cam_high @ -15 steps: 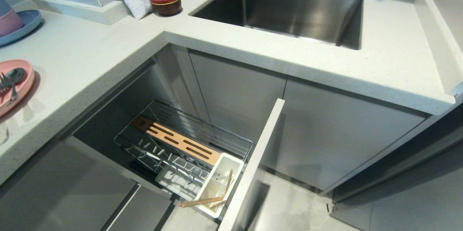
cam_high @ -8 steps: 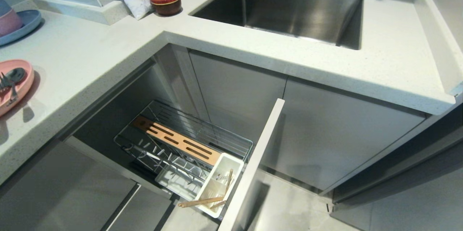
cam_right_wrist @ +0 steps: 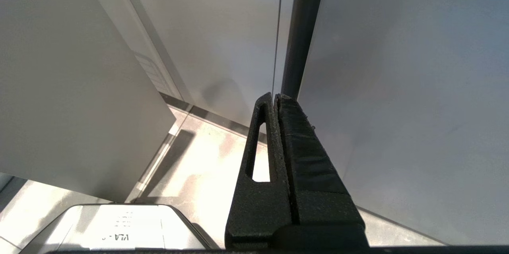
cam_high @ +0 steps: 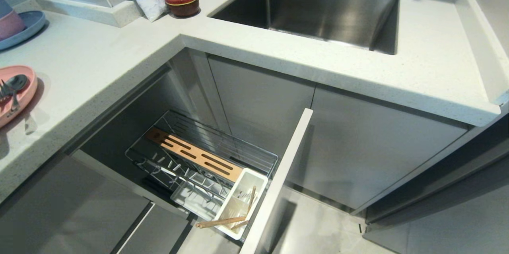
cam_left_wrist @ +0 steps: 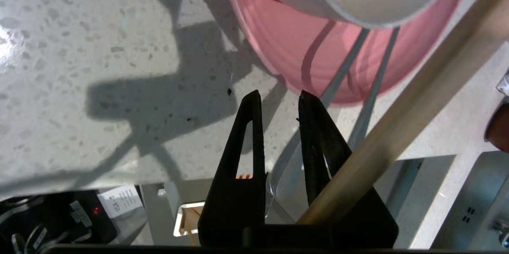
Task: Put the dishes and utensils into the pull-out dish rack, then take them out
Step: Take the chopsticks out of the cupboard
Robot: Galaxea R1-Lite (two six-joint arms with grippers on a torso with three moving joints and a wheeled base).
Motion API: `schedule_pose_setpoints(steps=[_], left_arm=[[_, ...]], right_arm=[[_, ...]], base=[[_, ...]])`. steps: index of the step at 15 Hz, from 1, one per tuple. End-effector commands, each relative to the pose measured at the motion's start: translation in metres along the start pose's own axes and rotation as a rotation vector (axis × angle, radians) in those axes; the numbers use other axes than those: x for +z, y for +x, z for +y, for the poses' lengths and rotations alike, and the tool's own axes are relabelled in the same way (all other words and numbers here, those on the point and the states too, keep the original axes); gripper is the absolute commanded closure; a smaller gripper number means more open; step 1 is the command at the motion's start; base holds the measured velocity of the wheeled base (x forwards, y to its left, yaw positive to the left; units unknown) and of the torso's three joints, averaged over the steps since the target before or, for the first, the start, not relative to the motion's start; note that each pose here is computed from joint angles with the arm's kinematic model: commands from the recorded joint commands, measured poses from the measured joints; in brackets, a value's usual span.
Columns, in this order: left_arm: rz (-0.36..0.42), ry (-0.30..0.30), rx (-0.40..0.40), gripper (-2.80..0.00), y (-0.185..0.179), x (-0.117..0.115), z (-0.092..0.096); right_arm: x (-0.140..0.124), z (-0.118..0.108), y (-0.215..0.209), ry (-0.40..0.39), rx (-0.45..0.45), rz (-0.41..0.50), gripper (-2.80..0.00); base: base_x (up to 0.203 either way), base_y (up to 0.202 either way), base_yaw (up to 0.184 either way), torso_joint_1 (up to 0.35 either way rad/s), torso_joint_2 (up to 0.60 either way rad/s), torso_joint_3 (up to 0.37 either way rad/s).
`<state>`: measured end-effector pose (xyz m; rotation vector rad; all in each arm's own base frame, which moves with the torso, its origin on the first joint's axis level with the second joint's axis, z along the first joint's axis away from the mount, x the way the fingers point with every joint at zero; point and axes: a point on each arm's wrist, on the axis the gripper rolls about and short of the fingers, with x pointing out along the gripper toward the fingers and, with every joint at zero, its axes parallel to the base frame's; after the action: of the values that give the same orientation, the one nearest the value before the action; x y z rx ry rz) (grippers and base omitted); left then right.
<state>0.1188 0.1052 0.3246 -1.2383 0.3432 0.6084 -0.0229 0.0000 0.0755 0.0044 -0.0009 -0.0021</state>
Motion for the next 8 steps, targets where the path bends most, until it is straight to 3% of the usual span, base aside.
schedule_pose_setpoints(steps=[1,8], left_arm=[[0.027,-0.039,0.037,0.00,0.015,0.007,0.003],[0.060,-0.117,0.065,0.00,0.032,0.023,0.011]], right_arm=[[-0.001,0.000,0.000,0.000,0.001,-0.002,0.00],[-0.001,0.000,0.000,0.000,0.001,-0.002,0.00]], base=[[0.000,0.000,0.000,0.000,0.00,0.000],[0.000,0.000,0.000,0.000,0.00,0.000]])
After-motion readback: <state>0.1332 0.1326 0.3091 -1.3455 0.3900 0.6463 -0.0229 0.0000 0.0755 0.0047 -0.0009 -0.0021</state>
